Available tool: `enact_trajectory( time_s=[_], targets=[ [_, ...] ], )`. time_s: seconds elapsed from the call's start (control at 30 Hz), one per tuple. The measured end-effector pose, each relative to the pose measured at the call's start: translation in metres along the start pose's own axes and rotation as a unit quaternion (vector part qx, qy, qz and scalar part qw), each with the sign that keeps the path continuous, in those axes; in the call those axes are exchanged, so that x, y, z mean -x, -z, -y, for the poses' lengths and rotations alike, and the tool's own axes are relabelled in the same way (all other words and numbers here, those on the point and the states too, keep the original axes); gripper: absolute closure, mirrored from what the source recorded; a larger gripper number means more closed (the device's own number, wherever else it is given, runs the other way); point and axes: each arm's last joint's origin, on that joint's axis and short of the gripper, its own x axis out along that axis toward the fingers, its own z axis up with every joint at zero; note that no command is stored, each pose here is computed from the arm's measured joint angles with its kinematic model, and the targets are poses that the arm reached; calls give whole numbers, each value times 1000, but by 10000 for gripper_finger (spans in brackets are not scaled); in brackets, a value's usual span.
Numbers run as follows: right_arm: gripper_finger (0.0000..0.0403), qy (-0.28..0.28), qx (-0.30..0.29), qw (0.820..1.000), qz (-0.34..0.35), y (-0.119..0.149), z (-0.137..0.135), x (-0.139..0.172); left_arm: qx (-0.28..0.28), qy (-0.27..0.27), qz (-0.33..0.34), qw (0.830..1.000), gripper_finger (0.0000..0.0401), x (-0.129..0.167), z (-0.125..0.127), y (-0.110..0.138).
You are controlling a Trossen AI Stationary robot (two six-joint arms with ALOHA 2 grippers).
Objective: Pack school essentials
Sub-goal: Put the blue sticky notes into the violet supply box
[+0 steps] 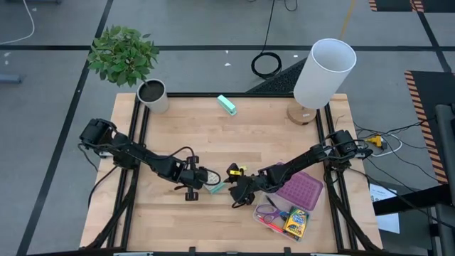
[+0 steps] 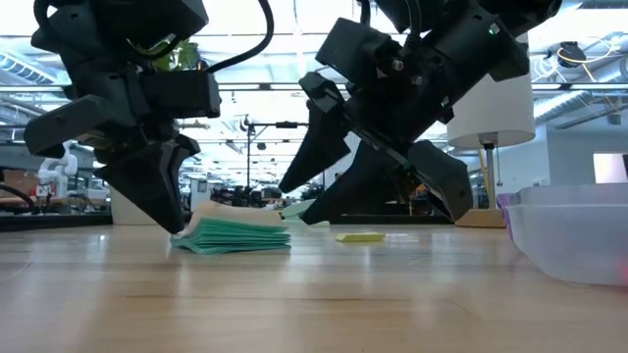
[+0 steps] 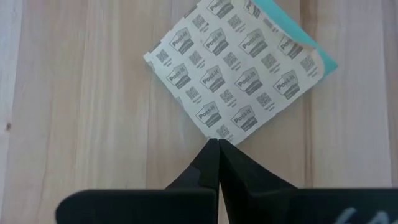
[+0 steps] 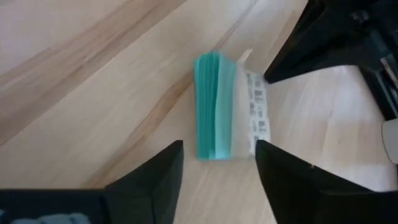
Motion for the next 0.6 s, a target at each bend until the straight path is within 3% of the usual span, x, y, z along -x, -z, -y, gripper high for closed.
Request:
enact_trajectory(
  time_s=[0.27,0.6],
  targets=[
    [153,4,22,1000,-1,2,4,-1,-7,5,18,1000,398,-4,-1,4],
    [177,-14,49,999,13,11,12,-9,-6,6,27,1000,397,-7,-1,8]
  ],
)
